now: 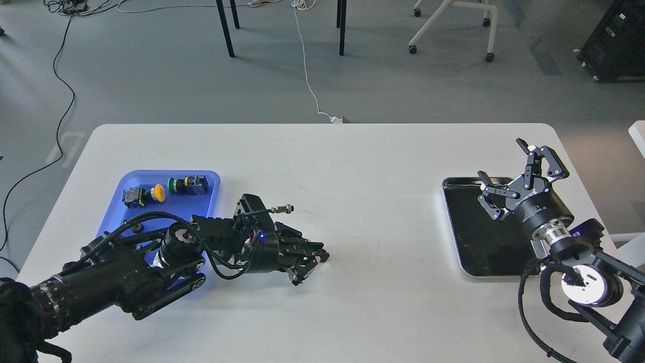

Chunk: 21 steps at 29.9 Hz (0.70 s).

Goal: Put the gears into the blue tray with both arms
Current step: 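Reach the left gripper to the second gear on the table and grasp it, then carry the gear with the left gripper and set it into the blue tray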

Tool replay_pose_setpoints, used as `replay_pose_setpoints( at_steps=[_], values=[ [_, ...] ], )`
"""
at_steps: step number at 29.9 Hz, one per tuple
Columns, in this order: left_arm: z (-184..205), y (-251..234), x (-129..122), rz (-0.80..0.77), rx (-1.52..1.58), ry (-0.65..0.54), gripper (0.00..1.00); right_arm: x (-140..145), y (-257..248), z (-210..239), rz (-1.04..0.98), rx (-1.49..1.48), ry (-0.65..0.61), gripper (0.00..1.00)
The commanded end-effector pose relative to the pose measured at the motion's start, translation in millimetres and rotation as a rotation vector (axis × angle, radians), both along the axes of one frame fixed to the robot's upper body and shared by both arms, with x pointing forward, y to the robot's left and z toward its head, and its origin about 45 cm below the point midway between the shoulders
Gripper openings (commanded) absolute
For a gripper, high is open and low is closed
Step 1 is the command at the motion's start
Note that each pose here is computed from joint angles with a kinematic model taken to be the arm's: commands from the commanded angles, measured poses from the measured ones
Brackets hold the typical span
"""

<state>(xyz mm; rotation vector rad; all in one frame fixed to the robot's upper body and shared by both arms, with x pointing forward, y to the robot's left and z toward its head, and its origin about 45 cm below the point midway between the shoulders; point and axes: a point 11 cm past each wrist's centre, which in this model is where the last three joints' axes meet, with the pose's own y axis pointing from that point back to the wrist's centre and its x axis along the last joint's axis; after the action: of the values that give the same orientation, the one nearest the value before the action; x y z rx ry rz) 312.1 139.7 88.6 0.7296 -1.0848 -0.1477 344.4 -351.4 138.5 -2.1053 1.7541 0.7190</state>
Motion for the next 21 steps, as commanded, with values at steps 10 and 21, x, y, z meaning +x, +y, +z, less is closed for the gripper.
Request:
replay_pose_setpoints(
  at_steps=[10,21],
  values=[
    [67.0,46.1,56.7,0.089,-0.013,-0.193,0.19,0.2,-0.4,0.2,-0.002,-0.001,0.000,0.97],
    [88.8,215.0,38.2,0.277,0.227,-0.249,0.22,4.0,4.0,2.2,0.008,-0.002,-0.007,0.97]
  ],
)
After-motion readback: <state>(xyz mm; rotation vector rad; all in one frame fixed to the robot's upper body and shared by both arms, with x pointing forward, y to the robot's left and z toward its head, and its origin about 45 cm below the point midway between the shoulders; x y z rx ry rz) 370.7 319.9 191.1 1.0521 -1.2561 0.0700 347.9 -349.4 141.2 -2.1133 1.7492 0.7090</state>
